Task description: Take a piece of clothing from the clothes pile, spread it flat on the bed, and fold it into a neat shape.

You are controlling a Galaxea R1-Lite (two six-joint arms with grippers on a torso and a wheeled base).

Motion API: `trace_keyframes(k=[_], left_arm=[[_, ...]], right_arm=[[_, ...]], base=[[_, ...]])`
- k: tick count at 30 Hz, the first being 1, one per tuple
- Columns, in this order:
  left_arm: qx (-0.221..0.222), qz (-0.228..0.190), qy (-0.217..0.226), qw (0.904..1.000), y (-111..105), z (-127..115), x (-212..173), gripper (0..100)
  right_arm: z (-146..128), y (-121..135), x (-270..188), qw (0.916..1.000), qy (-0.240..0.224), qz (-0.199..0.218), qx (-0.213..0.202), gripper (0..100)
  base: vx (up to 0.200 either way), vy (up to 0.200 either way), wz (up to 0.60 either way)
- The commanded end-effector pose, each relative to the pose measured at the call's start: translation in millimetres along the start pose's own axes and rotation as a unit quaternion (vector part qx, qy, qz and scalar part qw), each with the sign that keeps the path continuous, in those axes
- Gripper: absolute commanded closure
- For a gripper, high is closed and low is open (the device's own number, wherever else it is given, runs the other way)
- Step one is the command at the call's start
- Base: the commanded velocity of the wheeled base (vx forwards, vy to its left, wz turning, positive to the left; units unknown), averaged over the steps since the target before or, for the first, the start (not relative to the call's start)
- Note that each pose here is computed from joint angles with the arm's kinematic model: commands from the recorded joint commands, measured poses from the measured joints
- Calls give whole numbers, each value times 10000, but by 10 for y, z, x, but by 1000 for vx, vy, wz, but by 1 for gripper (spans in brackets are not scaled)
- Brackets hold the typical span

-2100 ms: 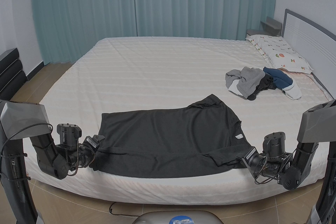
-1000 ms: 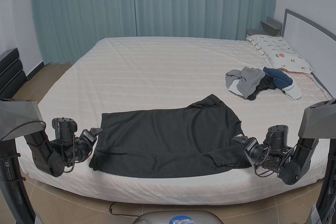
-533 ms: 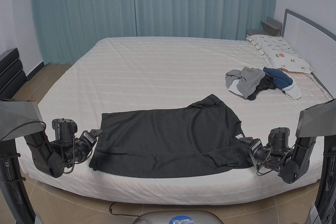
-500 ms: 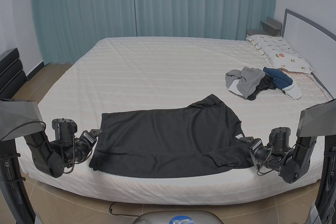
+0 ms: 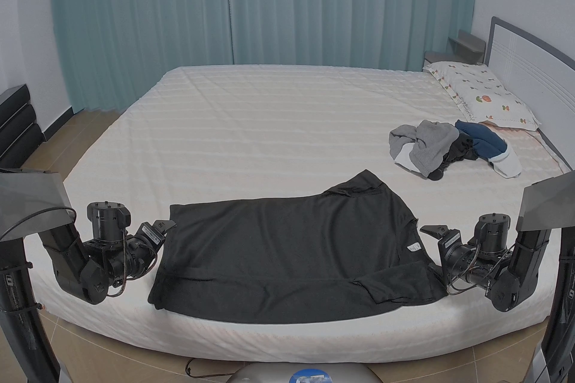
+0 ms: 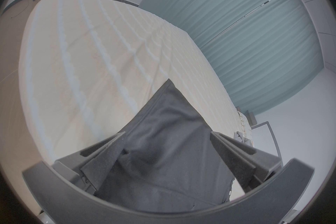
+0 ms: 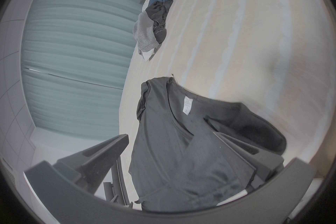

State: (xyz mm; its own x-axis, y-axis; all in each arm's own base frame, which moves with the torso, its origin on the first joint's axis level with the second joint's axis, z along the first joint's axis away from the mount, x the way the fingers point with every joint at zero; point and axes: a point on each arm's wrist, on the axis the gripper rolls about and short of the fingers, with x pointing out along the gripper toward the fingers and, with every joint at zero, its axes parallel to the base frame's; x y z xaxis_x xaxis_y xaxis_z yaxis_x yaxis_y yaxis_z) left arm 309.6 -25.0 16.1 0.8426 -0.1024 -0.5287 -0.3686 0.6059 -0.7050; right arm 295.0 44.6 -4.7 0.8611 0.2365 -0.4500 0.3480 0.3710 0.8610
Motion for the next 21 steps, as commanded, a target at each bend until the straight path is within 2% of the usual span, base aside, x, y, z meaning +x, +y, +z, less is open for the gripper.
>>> trace_keyframes(k=[1, 4, 9, 12, 17, 21], left_arm=[[26, -65, -6, 10000, -34, 19, -50, 0], [42, -95, 49, 9999, -74, 39, -132, 0], [-105, -413, 247, 9988, -217, 101, -379, 0], [-250, -709, 577, 9955, -318, 14, -520, 0], [53, -615, 1124, 9917, -294, -263, -566, 0], [429, -238, 1487, 9877, -173, -436, -507, 0]], right_arm=[[-18, -17, 3, 10000, 27, -37, -8, 0], [-25, -21, -2, 10000, 39, -50, -18, 0], [-27, -27, -7, 10000, 44, -64, -24, 0], [-32, -25, -6, 10000, 58, -60, -27, 0], [-33, -29, -4, 10000, 60, -67, -42, 0], [-33, -29, -4, 10000, 60, -67, -42, 0]], base=[[0, 0, 0], [0, 0, 0], [0, 0, 0], [0, 0, 0], [0, 0, 0], [0, 0, 0]])
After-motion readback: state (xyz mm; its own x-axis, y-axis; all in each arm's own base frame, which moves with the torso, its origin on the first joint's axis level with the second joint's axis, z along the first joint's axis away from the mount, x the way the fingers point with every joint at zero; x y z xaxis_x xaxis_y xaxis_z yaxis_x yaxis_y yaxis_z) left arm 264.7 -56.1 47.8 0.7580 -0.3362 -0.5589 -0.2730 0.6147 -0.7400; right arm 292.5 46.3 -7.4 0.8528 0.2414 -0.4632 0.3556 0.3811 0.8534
